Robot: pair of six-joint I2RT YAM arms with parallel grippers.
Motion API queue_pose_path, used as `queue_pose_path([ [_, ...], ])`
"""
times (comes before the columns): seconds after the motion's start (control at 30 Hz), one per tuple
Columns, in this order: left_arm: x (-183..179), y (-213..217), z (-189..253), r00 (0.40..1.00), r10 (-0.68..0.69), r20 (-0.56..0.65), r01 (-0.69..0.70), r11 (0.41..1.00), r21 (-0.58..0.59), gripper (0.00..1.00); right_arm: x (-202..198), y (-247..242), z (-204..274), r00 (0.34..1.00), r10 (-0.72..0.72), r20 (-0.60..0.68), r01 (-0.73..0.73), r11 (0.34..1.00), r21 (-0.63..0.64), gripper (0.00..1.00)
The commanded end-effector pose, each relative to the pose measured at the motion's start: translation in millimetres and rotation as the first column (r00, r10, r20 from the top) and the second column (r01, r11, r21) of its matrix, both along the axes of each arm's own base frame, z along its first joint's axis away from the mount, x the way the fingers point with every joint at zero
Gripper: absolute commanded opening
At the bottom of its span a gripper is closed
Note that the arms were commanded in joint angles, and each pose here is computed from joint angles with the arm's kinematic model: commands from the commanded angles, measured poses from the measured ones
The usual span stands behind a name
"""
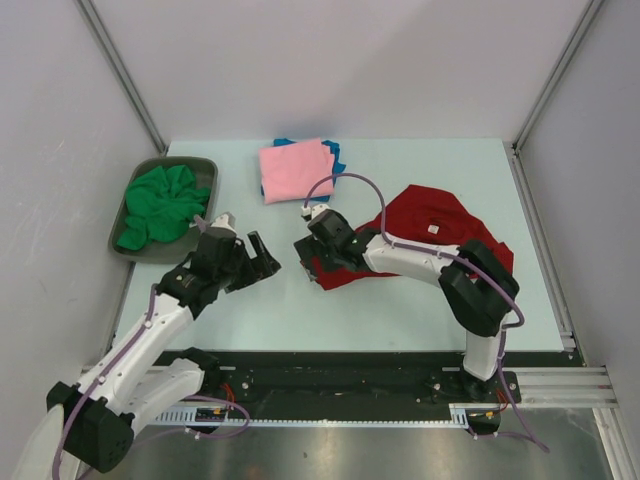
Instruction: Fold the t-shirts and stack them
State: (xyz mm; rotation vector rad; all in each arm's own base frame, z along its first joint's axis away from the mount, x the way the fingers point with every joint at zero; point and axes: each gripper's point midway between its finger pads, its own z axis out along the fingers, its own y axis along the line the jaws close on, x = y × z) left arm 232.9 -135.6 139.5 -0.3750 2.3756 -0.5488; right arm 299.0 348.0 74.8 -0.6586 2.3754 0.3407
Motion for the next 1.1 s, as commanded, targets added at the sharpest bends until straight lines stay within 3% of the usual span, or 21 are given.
queue_pose_path([
  [0.0,-4,14,-1,1.0,0.024,0.011,-0.024,1.0,-0.016,0.91,11,32,5,0.999,0.04,0.036,-0.043,0.996,0.073,0.98],
  [0.37,-6,19,-9,1.0,0.018,0.009,-0.017,1.0,-0.016,0.91,32,55,-22,0.999,0.009,0.035,-0.011,0.997,0.07,0.95],
  [0.73,-9,29,-13,1.0,0.012,0.015,-0.012,1.0,0.013,0.91,29,52,-75,0.999,0.0,-0.032,-0.002,0.999,-0.048,0.74],
  [1.03,-11,30,-14,1.0,0.005,0.019,-0.005,1.0,0.007,0.91,21,14,-91,0.999,-0.043,-0.012,0.04,0.981,-0.19,0.22],
  [1.07,-11,30,-13,1.0,0.004,0.021,-0.004,1.0,0.005,0.91,20,10,-90,0.999,-0.046,-0.01,0.043,0.978,-0.202,0.1],
])
